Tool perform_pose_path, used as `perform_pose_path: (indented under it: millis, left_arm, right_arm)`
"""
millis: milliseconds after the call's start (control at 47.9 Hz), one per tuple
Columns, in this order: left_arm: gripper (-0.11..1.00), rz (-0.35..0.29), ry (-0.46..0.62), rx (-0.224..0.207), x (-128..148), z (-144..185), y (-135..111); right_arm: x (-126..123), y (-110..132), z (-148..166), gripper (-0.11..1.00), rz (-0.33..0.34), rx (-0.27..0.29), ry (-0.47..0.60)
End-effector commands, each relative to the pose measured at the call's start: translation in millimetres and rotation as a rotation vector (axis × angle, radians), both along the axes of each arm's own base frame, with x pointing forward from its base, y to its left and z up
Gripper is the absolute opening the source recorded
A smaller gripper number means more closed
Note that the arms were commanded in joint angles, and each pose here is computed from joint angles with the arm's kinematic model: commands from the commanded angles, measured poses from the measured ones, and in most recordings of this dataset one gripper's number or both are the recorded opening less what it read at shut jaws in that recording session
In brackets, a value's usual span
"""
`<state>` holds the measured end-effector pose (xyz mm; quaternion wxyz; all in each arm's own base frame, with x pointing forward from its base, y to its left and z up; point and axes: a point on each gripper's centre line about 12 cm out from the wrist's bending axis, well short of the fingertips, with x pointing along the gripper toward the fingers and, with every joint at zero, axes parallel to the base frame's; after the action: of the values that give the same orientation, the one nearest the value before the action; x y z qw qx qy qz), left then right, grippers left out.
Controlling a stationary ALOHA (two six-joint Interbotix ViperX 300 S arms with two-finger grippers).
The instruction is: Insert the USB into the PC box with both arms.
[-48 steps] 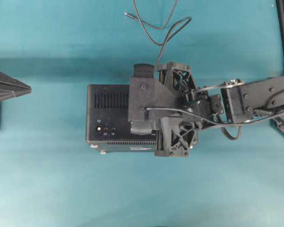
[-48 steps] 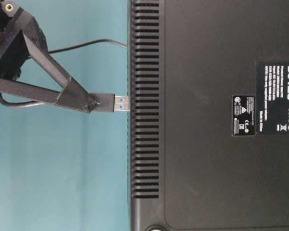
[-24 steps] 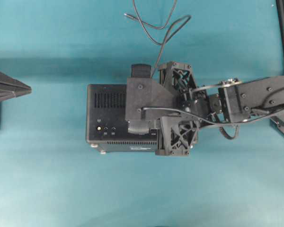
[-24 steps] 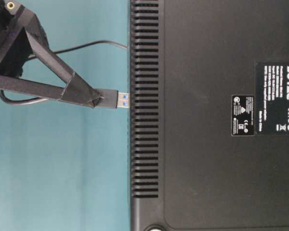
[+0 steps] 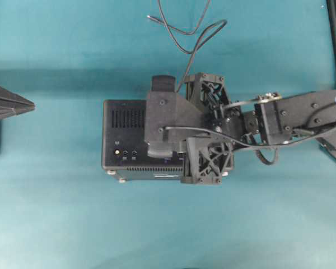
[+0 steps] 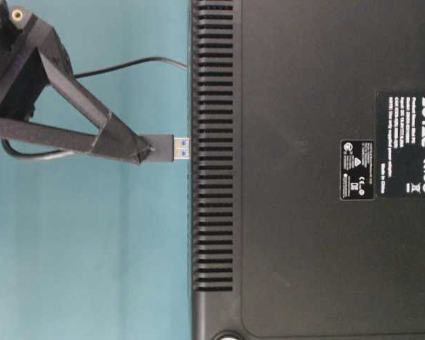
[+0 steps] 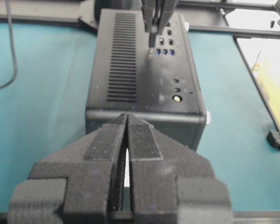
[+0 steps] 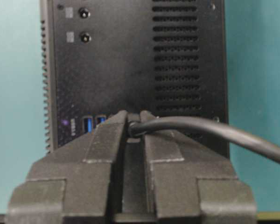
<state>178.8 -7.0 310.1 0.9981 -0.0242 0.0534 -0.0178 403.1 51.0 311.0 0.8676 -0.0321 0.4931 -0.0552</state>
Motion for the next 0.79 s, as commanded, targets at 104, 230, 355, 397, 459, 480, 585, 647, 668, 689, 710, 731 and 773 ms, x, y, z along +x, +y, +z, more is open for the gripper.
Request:
perform_pose_path:
  millis: [104,230,355,397,459,480,585,647,668,689,710,731,773]
  left_arm:
    - [0.0,-0.002,-0.011,0.003,1,4,0]
    - [0.0,-0.002,-0.009,0.003,1,4,0]
    - [0.0,-0.002,-0.009,0.001,1,3,0]
    - [0.0,-0.002,-0.009,0.001,1,3,0]
    - [0.0,-0.002,-0.011,0.001,1,4,0]
    - [0.0,-0.002,-0.011,0.003,1,4,0]
    - [0.0,-0.002,-0.006,0.003,1,2,0]
    - [0.0,-0.002,-0.008,0.001,1,3,0]
    - [0.0,-0.002,-0.008,0.001,1,3,0]
    - [0.0,-0.002,-0.006,0.003,1,2,0]
    - [0.0,-0.002,-0.011,0.003,0,3,0]
    - [0.0,-0.002,-0.009,0.001,0,3,0]
    - [0.0,-0.002,-0.008,0.001,0,2,0]
  right_arm:
    - [3,-14,0,0.08,-0.03,0.004,0.01]
    - [4,-7,-3,0.08,-0.018,0.028,0.017]
    - [3,0,-3,0.08,-0.008,0.045,0.018]
    - [3,2,-3,0.08,-0.005,0.05,0.019]
    - [3,5,-2,0.08,-0.001,0.062,0.019]
    - [3,6,-2,0.08,-0.001,0.067,0.019]
    - [2,7,-3,0.08,0.0,0.073,0.024]
    - [2,7,-3,0.08,0.0,0.073,0.025]
    - [2,6,-3,0.08,-0.002,0.073,0.025]
    - [1,6,-3,0.08,-0.001,0.073,0.024]
    - [1,6,-4,0.08,-0.002,0.074,0.023]
    - [2,7,-4,0.08,-0.002,0.074,0.022]
    - [1,7,-5,0.08,0.0,0.078,0.024]
